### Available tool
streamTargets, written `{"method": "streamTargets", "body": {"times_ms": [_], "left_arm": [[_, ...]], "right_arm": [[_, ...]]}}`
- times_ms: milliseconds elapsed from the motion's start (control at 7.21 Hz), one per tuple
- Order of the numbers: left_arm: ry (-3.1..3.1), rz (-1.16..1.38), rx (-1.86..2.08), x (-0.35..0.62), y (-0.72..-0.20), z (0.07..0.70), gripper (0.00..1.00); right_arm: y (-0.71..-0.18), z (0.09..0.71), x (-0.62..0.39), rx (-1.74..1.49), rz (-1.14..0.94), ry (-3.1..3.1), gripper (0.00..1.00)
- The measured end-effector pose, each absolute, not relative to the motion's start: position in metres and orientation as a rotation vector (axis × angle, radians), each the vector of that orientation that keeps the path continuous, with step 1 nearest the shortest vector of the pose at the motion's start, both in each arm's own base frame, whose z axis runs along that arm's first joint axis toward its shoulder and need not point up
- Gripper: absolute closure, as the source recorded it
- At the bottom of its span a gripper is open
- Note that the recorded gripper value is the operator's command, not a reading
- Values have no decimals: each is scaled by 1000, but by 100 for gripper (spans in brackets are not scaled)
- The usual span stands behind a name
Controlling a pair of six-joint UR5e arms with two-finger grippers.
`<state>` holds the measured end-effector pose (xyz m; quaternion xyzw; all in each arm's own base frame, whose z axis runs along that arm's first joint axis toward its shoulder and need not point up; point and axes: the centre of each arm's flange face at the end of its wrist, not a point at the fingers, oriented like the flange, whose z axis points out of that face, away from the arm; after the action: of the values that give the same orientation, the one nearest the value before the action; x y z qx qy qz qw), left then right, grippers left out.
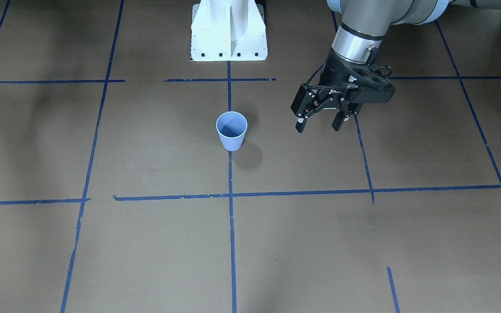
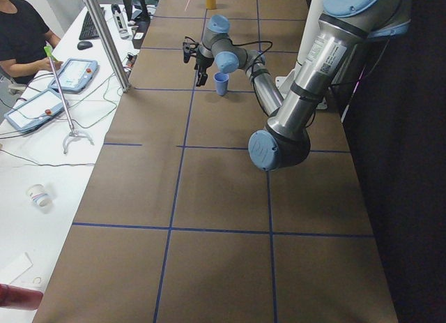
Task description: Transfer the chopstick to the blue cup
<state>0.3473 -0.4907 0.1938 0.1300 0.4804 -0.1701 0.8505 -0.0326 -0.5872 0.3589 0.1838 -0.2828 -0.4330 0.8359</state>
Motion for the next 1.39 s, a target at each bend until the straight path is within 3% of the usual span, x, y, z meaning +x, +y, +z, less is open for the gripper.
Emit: {"method": "streamTargets", "body": {"times_ms": [416, 694, 1387], "left_arm": [[971, -360, 287, 339, -509, 219, 0], [966, -366, 292, 341, -520, 235, 0], [947, -346, 310, 342, -533, 271, 0]], "right_arm": [[-575, 255, -189, 358, -851, -717, 100], [-534, 198, -253, 341, -785, -784, 100], [-444, 136, -339, 321, -809, -839, 100]]}}
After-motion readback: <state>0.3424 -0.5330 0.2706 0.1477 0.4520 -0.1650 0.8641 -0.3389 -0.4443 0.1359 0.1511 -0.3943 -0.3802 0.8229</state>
